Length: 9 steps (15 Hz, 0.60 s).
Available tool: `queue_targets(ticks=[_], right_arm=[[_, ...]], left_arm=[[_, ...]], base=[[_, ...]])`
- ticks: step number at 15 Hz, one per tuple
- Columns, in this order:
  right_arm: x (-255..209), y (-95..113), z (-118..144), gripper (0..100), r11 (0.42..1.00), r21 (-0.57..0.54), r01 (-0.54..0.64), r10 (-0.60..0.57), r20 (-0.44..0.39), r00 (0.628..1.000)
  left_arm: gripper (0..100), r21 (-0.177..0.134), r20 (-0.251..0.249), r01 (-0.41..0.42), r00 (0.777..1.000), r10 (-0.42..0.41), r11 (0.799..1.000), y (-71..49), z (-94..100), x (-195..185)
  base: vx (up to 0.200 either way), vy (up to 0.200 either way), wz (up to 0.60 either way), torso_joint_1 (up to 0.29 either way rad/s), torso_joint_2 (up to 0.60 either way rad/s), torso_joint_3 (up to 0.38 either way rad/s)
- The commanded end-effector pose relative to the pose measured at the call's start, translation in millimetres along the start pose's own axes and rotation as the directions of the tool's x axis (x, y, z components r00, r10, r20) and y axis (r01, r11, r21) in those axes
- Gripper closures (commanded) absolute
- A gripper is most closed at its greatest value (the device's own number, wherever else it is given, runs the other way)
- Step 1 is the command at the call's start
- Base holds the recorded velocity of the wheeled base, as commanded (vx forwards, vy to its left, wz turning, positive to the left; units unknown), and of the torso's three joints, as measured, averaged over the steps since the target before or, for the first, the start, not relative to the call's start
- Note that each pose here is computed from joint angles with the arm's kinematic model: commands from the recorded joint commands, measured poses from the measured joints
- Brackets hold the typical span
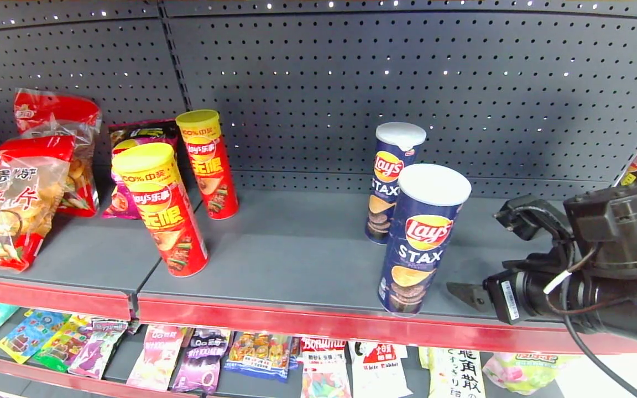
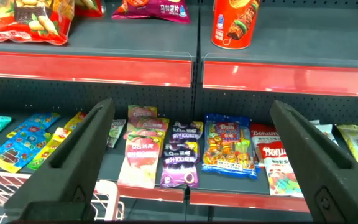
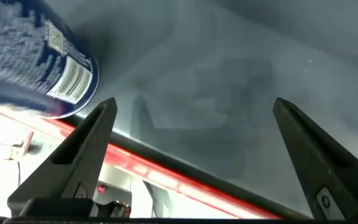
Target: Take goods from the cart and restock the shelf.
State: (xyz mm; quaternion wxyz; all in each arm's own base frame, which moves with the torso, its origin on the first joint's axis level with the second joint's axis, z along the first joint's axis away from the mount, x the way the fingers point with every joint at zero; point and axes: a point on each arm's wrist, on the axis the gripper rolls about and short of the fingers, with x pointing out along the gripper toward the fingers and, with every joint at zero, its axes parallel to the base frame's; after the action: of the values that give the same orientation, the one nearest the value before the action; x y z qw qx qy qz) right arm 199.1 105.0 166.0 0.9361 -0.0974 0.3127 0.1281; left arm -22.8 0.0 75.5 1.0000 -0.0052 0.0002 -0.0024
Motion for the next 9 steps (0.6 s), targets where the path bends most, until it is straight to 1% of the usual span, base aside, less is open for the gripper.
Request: queue_targets(ticks=[1,4,9], right_arm=[[9.9,7.2,0.2,0,1.0,-0.019,-0.014,0.014,-0.027,1.0],[19.3,9.9,1.1,0,1.0,-0.025,-0.015,0.013,-0.049,0.999],[27.7,15.6,8.6,0,0.999,-0.029,-0.025,0.024,-0.027,0.999]], left_arm=[[0,0.0,0.0,0.0,1.0,0.0,1.0,0.0,0.0,0.0],[0,0.0,0.0,0.0,1.0,0.0,1.0,0.0,0.0,0.0],[0,0.0,0.0,0.0,1.0,0.0,1.0,0.0,0.0,0.0]], base=[[0.0,0.0,0.0,0.0,0.0,0.0],[0.0,0.0,0.0,0.0,0.0,0.0],[0.0,0.0,0.0,0.0,0.0,0.0]])
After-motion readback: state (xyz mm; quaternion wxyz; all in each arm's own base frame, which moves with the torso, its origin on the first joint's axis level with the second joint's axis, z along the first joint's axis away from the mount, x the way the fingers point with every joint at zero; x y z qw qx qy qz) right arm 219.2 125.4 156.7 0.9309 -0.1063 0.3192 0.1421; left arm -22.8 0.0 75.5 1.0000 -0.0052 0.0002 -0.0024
